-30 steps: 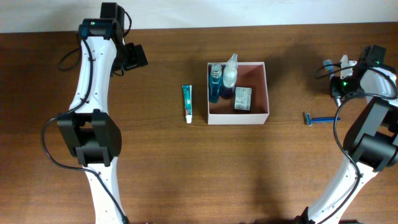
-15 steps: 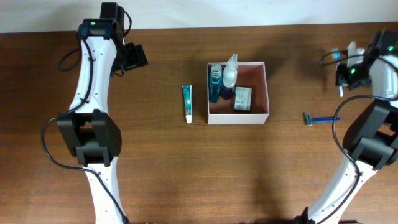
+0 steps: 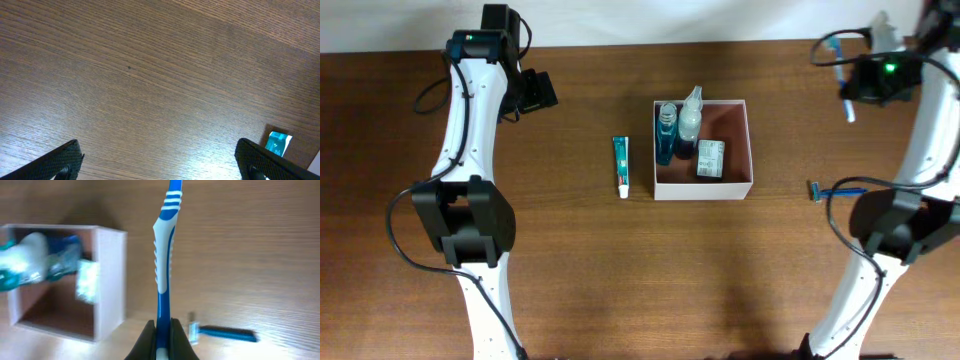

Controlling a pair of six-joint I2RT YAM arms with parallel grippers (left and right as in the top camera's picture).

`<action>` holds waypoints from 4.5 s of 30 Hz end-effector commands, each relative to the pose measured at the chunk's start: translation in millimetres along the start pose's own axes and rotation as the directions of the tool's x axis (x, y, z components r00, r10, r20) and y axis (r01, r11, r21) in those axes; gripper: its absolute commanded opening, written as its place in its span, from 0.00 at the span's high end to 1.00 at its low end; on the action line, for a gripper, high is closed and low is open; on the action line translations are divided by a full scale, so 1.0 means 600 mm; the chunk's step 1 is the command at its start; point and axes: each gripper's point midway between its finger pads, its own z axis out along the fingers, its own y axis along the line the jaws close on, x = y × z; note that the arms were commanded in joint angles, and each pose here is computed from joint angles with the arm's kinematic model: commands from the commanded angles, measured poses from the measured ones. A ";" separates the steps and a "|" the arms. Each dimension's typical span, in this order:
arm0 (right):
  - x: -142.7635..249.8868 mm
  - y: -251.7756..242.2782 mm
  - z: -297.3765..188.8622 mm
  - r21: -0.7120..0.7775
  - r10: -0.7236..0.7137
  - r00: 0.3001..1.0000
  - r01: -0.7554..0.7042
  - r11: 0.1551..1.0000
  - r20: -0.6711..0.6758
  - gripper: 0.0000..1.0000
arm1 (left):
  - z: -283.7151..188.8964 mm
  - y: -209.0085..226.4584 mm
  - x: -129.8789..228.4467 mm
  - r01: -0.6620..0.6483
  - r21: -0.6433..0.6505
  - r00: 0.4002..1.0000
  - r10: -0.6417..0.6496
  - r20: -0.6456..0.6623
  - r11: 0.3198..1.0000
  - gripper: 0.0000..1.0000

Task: Pack container
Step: 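Lift the toothbrush and carry it left toward the pink box, then lower the toothbrush into the box and open the right gripper, then withdraw the right gripper right and move it over the blue razor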

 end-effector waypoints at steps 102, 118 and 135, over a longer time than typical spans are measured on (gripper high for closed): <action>0.053 0.084 0.057 0.356 0.577 0.817 -0.544 0.759 0.018 0.07 | 0.000 0.000 -0.003 -0.015 -0.002 1.000 0.015 0.005 1.000 0.01; 0.138 -0.181 -0.014 0.277 0.969 0.192 -0.950 0.144 0.154 0.01 | 0.000 0.000 -0.003 -0.015 -0.002 1.000 0.015 0.005 1.000 0.01; 0.306 -0.248 0.099 0.517 0.970 -0.094 -0.832 -0.201 0.226 0.01 | 0.000 0.000 -0.003 -0.015 -0.002 1.000 0.015 0.005 1.000 0.01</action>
